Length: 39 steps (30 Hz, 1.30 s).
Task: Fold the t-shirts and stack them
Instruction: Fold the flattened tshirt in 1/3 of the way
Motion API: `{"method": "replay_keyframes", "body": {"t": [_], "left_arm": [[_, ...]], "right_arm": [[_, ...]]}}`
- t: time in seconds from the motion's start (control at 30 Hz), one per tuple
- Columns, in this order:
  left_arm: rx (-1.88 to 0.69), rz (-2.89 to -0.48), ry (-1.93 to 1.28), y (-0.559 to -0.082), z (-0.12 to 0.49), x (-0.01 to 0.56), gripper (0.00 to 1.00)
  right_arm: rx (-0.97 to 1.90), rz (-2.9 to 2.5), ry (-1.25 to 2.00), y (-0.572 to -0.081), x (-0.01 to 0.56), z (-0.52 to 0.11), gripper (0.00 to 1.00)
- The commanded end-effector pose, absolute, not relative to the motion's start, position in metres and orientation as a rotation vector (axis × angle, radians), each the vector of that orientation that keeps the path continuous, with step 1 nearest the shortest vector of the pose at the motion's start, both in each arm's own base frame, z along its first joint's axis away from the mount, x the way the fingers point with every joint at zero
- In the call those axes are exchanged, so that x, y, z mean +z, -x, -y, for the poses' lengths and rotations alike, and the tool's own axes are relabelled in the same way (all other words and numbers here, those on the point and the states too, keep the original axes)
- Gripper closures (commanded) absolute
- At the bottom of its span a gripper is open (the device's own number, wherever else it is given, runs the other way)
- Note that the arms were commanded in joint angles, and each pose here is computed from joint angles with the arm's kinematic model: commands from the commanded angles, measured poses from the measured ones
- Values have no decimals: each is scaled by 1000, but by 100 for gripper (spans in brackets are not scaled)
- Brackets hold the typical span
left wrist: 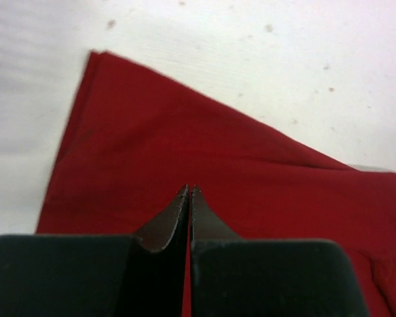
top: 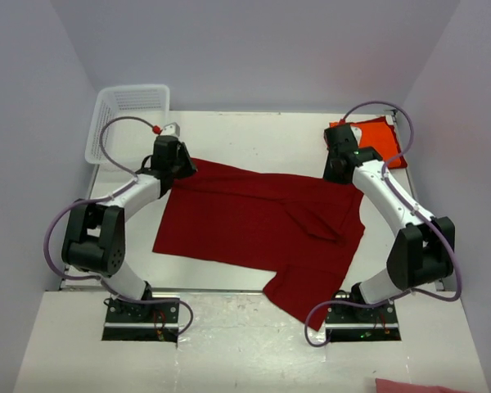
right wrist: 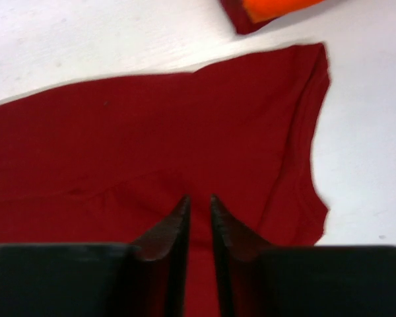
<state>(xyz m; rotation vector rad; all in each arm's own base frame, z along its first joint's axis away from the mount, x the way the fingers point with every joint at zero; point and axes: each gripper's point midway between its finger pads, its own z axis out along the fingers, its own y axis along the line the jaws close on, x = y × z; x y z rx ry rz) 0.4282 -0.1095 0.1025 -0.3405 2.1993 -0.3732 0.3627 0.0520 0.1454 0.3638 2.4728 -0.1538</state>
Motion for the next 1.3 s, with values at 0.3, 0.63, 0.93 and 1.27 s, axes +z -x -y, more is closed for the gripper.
{"method": "replay_keyframes", "body": {"t": [0.3,0.63,0.93,1.27], "left_arm": [[-539,-2271,77,-474,164,65,100],[-386,-2354,159,-474,143,36,100],[-254,-2449,339,-443,84,0,100],[-184,-2415,441,-442,46,9,100]], "right_arm": [[73,-2529,-200,-293,133,-111,55],[62,-2652,-132,-262,82,-123,54],[31,-2648,-130,-263,74,-126,54],[-49,-2588,-160,-266,96,-112,52]]}}
